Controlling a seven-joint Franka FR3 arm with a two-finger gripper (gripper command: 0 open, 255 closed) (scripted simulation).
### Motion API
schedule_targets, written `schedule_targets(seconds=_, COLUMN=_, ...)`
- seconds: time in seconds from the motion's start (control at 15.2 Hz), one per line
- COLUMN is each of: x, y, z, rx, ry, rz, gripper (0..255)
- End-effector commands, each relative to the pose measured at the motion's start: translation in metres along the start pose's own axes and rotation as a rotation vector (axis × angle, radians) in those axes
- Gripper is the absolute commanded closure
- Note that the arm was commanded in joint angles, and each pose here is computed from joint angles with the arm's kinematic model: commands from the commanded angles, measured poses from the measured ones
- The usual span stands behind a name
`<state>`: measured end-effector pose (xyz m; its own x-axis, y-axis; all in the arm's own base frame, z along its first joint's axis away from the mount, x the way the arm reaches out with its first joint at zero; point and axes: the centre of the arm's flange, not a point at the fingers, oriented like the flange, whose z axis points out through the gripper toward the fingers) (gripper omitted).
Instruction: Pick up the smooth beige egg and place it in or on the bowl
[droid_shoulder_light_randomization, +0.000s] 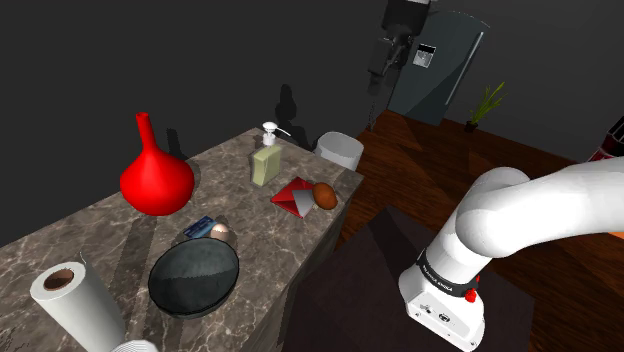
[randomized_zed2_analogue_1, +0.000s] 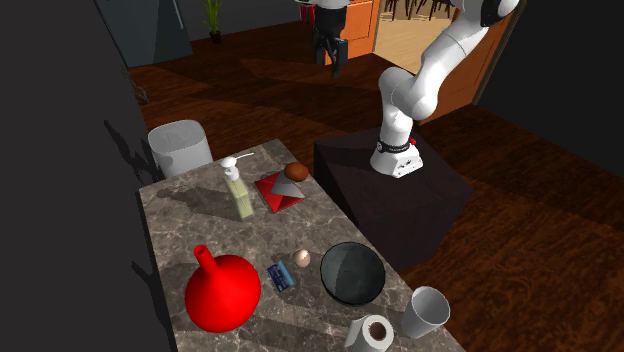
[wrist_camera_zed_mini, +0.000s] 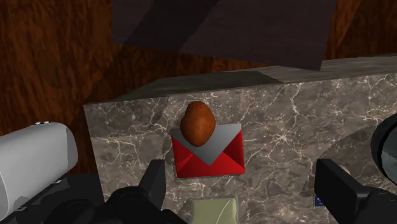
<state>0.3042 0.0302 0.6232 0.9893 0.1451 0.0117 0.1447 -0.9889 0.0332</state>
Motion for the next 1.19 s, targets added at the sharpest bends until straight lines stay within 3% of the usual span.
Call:
schedule_targets(seconds=0.0, x=0.0, y=0.0, z=0.0, rx=0.0, ry=0.0, rz=0.0, gripper=0)
schedule_targets(seconds=1.12, x=0.109, y=-0.134, z=0.154, rx=-0.021, ry=-0.067, rz=0.029, gripper=0)
